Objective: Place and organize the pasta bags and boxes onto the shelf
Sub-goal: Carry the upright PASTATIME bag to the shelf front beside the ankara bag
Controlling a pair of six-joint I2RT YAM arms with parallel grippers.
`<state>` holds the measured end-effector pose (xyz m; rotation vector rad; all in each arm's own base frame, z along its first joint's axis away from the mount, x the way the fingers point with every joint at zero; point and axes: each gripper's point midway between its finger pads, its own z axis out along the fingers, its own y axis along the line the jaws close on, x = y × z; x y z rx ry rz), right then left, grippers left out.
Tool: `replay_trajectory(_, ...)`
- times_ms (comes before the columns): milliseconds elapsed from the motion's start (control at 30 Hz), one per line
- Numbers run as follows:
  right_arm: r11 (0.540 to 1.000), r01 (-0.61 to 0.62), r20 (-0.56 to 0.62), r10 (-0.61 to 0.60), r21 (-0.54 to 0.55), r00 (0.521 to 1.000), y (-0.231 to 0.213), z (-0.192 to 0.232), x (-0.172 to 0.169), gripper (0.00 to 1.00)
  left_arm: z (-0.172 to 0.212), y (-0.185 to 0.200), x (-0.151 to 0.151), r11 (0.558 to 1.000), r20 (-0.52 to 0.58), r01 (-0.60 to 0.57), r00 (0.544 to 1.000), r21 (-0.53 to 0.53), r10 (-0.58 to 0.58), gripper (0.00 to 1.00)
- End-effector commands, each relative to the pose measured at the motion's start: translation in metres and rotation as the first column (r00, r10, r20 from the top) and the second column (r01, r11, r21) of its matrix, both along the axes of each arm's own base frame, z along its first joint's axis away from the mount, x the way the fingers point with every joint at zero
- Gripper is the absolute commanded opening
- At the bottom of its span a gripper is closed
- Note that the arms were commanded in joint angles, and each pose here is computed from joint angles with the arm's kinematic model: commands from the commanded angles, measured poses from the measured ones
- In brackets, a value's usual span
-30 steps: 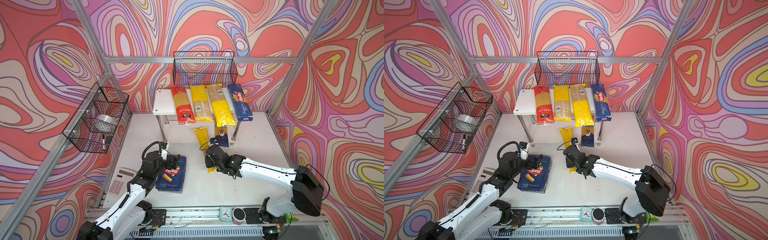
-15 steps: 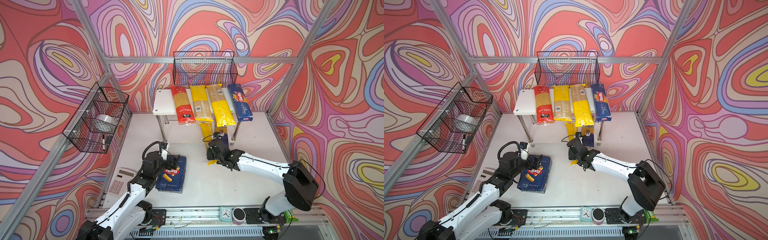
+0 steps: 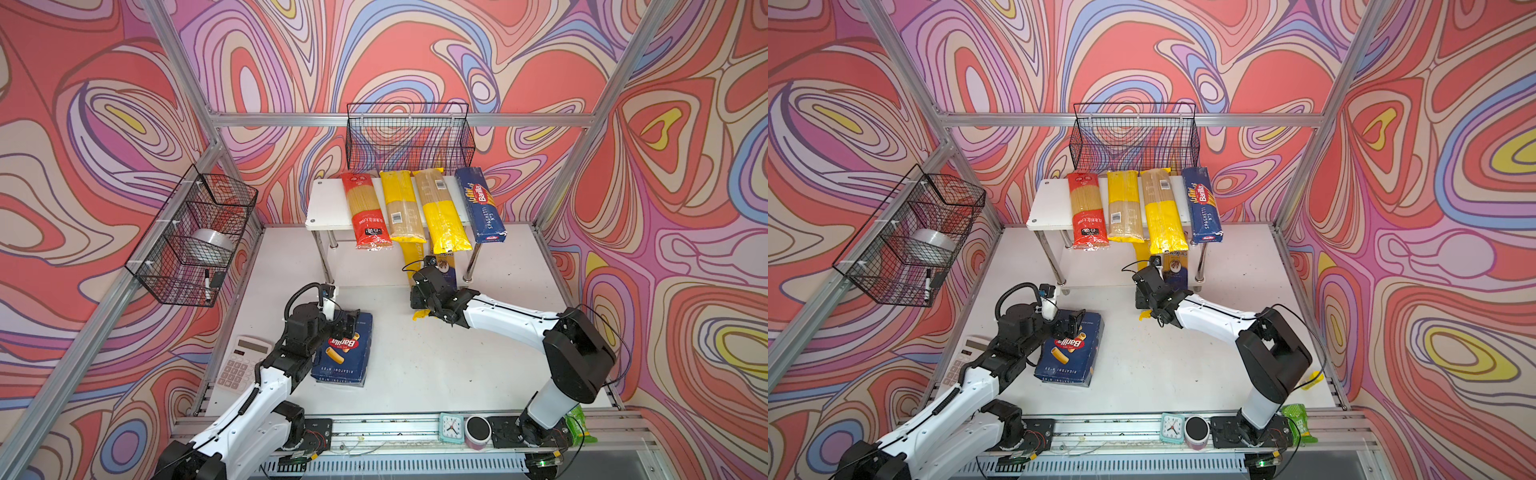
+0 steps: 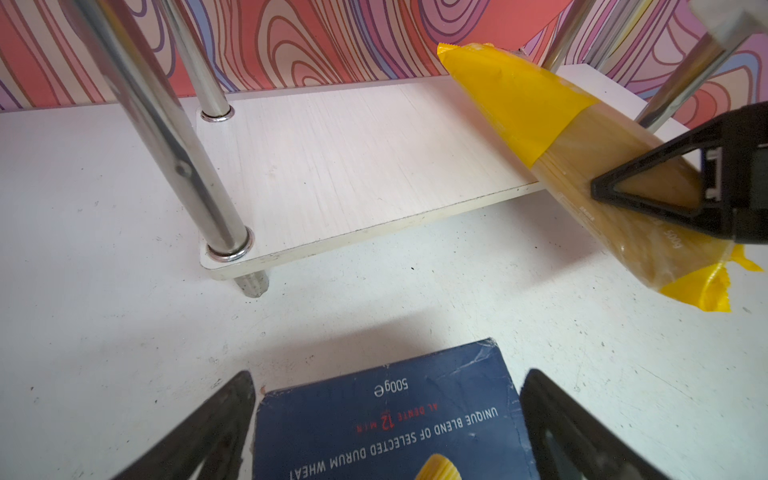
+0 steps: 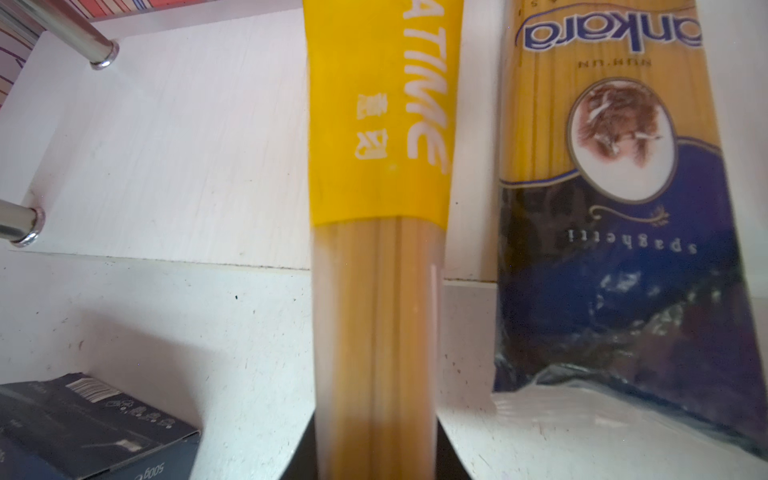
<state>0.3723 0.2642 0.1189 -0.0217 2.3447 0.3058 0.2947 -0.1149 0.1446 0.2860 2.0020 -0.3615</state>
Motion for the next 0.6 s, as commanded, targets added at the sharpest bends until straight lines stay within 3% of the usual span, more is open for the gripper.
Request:
replay_trajectory(0, 0.995, 0.022, 0.154, -0.037, 0.099, 0.987, 0.014, 0.047, 0.033, 0.0, 0.007, -0.001, 0.002, 1.0, 0.016, 0.012, 1.0, 0.003, -0.012, 1.0)
replay_trajectory(567, 0.992, 0.046, 0.142, -0.063, 0.12, 0.988, 0.009, 0.037, 0.057, 0.0, 0.007, -0.001, 0.002, 1.0, 0.017, 0.013, 1.0, 0.003, -0.013, 1.0)
